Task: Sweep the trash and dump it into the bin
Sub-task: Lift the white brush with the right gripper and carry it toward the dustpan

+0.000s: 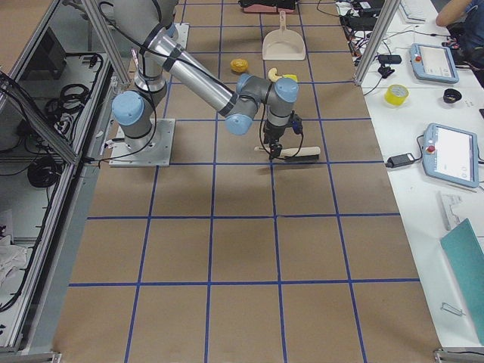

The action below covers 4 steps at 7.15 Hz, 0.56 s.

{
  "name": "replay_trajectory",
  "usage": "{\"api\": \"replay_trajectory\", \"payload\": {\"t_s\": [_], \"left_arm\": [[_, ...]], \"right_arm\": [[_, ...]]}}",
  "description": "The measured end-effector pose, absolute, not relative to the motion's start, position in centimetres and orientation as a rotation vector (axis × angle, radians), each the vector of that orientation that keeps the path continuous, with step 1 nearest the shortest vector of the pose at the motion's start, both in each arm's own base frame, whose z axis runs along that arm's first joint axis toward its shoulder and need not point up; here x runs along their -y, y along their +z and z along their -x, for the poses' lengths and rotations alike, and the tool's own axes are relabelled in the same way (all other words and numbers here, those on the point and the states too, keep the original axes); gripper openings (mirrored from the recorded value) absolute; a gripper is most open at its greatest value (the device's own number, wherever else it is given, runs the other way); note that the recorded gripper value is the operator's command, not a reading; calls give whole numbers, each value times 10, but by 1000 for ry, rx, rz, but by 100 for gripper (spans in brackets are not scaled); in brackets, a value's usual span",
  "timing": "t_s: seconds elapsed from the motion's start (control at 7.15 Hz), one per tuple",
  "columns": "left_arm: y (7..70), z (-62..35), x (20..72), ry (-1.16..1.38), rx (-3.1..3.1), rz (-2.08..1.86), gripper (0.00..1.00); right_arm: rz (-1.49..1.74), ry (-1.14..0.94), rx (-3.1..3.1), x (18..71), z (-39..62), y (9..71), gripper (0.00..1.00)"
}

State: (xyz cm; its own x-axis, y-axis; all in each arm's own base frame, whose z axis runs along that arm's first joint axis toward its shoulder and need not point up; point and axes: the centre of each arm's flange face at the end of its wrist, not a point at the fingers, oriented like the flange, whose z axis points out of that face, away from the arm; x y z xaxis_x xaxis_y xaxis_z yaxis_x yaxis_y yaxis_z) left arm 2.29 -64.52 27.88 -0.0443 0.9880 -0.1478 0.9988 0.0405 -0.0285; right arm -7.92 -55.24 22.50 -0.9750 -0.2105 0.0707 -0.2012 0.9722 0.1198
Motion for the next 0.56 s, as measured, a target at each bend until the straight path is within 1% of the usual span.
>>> {"api": "replay_trajectory", "payload": {"t_s": [0.14, 0.28, 0.42, 0.56], "left_arm": [[267, -28, 646, -176, -2214, -2119, 96], [259, -38, 647, -165, -2237, -2114, 93], [251, -47, 647, -158, -2267, -2103, 88], [245, -51, 647, -151, -2301, -2083, 84]], "right_arm": [[-315, -175, 3036, 552, 79, 224, 27], [-311, -170, 3035, 552, 80, 225, 21], [-299, -159, 3035, 552, 83, 227, 16], [-281, -149, 3039, 552, 90, 229, 15]]}}
